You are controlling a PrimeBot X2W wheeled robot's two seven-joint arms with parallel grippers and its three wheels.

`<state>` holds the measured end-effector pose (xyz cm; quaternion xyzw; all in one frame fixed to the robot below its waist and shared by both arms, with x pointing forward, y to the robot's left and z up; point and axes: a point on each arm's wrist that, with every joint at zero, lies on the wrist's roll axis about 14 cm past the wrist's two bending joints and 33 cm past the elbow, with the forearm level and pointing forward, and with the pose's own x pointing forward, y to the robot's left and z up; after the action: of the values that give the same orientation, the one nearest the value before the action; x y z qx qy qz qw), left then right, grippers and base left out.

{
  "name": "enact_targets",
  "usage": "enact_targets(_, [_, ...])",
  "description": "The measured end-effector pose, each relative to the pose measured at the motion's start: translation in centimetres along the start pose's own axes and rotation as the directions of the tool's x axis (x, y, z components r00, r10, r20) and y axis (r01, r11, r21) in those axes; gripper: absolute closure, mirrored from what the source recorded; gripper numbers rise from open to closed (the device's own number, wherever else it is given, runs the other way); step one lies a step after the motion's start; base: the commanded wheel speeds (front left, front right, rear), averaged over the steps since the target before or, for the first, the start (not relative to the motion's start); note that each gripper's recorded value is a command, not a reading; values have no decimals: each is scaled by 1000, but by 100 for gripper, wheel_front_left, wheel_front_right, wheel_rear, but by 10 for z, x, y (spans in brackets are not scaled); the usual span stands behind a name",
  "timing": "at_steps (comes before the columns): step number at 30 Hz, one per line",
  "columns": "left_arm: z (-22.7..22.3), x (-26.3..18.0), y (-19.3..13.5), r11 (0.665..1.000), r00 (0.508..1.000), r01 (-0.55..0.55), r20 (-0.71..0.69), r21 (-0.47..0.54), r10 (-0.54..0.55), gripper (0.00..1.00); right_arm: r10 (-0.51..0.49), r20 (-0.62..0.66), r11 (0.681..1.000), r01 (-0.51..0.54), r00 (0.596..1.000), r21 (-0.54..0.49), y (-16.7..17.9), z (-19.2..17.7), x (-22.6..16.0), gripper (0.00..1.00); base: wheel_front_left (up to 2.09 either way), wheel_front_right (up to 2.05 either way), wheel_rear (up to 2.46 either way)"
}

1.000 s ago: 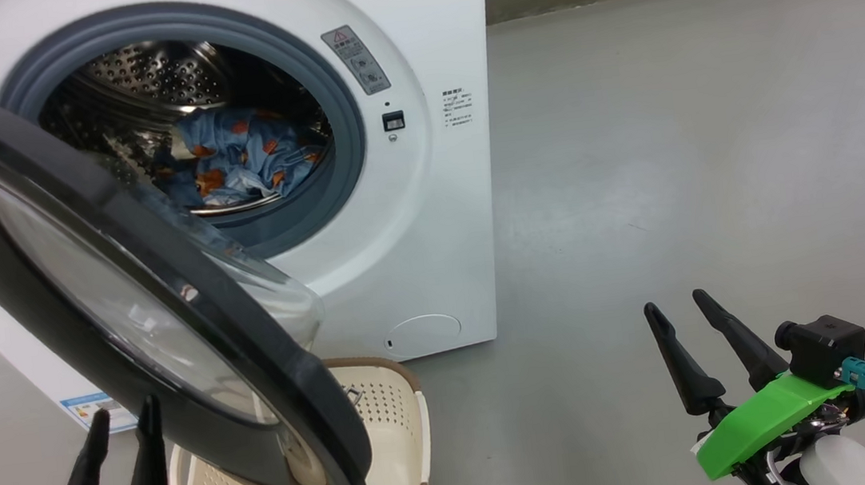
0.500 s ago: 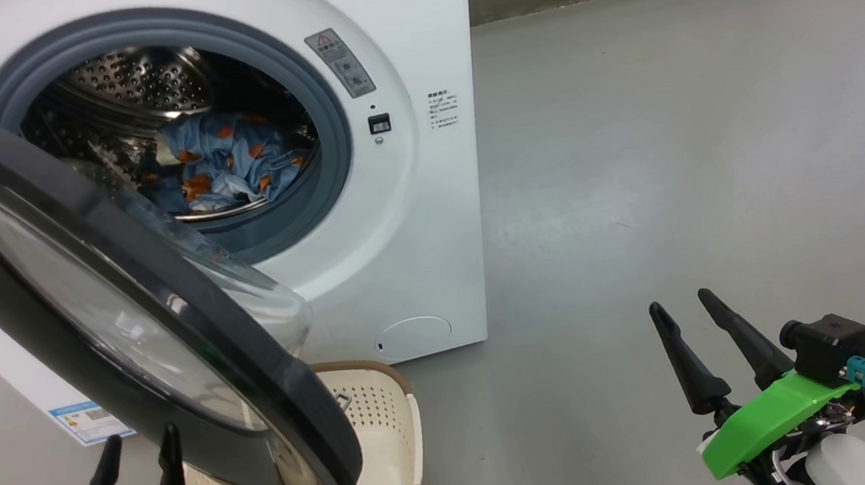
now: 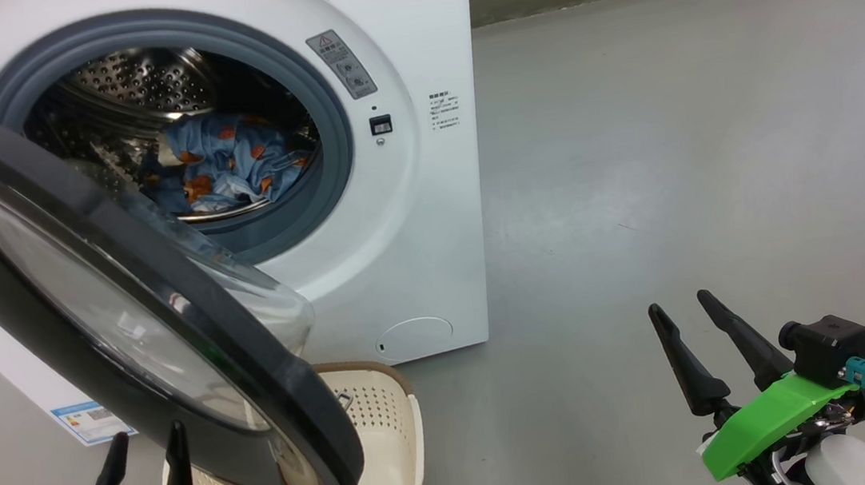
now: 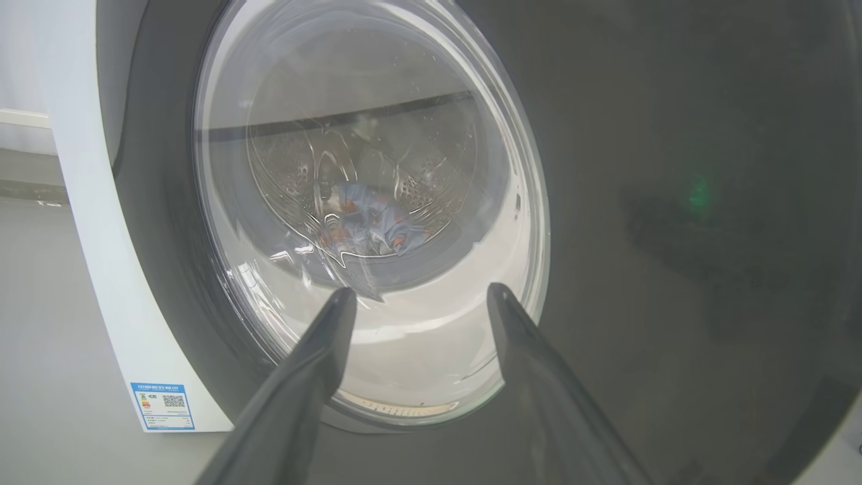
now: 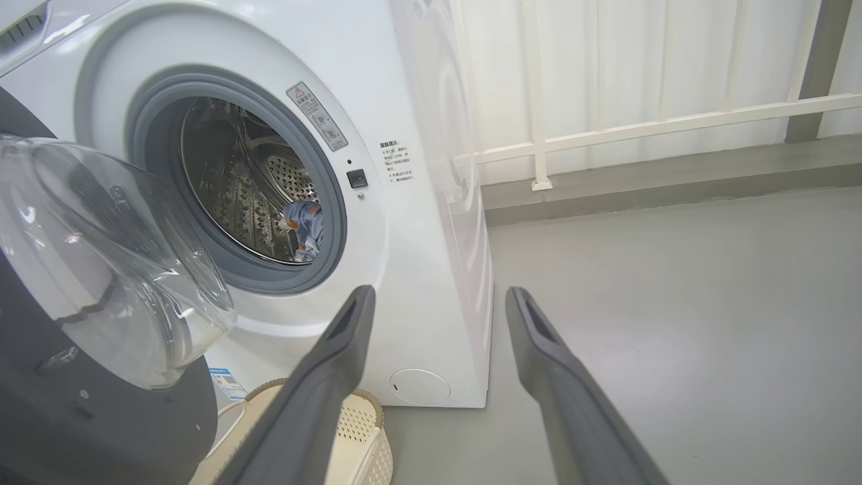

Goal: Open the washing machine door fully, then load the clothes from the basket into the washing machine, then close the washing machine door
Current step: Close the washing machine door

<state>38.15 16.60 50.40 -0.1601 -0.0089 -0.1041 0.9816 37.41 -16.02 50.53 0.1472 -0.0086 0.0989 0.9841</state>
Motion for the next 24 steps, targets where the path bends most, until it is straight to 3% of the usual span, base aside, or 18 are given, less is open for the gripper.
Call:
enact_targets(22, [-3,-8,9,999,999,-43,2,-5,43,0,44,-12,999,-44,999,1,13,-4,9,0,0,0,0])
enact_targets(23, [-3,-9,10,999,999,-47,2,-5,47,0,52,-13,999,-52,999,1,16,-4,10,6,0,0,0])
enact_targets(24, [-3,-10,11,999,999,-50,2,-5,50,0,62,-14,998,-62,998,0,19,-5,11,26,0,0,0])
